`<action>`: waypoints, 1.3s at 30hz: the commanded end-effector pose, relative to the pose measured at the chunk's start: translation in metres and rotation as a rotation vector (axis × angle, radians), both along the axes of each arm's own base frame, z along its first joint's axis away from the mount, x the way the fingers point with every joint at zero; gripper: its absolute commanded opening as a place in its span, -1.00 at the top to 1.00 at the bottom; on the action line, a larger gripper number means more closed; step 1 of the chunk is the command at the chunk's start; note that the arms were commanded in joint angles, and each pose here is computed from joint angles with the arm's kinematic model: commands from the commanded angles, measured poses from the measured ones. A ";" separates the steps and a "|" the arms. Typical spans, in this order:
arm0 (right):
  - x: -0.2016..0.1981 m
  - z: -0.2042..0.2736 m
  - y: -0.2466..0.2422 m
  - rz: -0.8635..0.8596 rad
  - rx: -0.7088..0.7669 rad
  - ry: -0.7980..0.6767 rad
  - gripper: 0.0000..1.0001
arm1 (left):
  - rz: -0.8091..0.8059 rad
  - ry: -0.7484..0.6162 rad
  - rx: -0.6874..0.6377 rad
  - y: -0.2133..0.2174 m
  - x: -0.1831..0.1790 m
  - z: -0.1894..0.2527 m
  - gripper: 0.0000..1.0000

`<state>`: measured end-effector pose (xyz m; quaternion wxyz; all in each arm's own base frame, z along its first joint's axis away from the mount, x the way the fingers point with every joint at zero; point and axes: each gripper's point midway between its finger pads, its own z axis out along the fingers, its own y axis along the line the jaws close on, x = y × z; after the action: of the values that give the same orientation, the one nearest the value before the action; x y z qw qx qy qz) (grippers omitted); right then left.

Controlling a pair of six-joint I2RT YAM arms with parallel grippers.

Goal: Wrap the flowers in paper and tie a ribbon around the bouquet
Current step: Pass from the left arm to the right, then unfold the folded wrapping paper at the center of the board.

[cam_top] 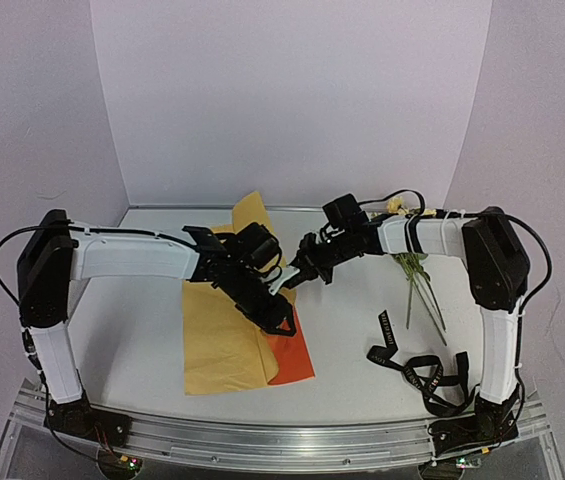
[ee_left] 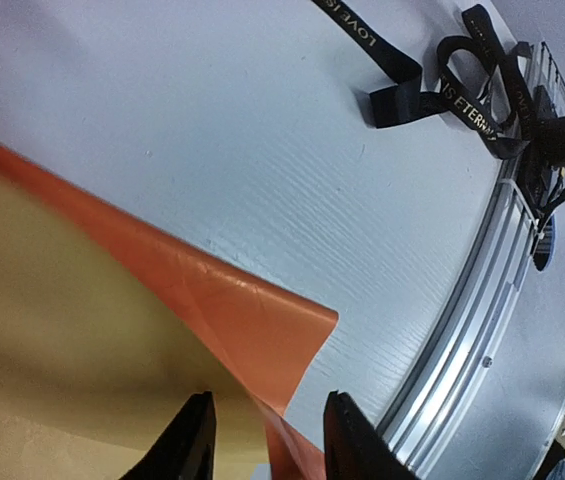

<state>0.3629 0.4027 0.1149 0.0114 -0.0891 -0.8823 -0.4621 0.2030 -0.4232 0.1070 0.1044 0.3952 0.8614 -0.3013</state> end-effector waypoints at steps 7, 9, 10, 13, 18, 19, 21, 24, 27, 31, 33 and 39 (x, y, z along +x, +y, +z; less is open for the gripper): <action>-0.005 0.008 -0.033 -0.022 -0.153 -0.068 1.00 | 0.532 0.037 -0.387 0.093 0.094 0.077 -0.47; -0.006 0.008 -0.038 -0.027 -0.179 -0.073 1.00 | 0.659 0.064 -0.326 0.111 0.116 0.057 -0.47; -0.006 0.008 -0.040 -0.030 -0.191 -0.080 1.00 | 0.706 0.078 -0.300 0.118 0.125 0.047 -0.47; -0.008 0.010 -0.050 -0.028 -0.240 -0.100 1.00 | 0.751 0.134 -0.281 0.118 0.139 0.024 -0.48; -0.019 0.015 -0.073 -0.003 -0.354 -0.131 1.00 | 0.779 0.240 -0.243 0.111 0.145 -0.015 -0.49; -0.023 0.015 -0.080 0.011 -0.389 -0.135 1.00 | 0.794 0.261 -0.229 0.113 0.146 -0.024 -0.49; -0.032 0.016 -0.095 0.051 -0.461 -0.145 1.00 | 0.833 0.296 -0.200 0.119 0.148 -0.040 -0.49; -0.044 0.015 -0.120 0.112 -0.586 -0.166 1.00 | 0.884 0.321 -0.149 0.133 0.151 -0.058 -0.48; -0.057 0.010 -0.145 0.169 -0.689 -0.172 1.00 | 0.923 0.325 -0.095 0.148 0.154 -0.072 -0.48; -0.068 0.002 -0.170 0.211 -0.787 -0.169 1.00 | 0.940 0.319 -0.033 0.164 0.162 -0.083 -0.48; -0.073 -0.002 -0.179 0.218 -0.823 -0.161 1.00 | 0.950 0.318 -0.011 0.173 0.169 -0.088 -0.48; -0.087 -0.016 -0.198 0.199 -0.889 -0.106 1.00 | 0.974 0.271 0.073 0.203 0.199 -0.098 -0.47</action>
<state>0.2868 0.2294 0.0985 -0.0297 0.0288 -0.9957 -0.0823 0.3876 -0.2564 0.0336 0.1126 -0.0866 0.9404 -0.3090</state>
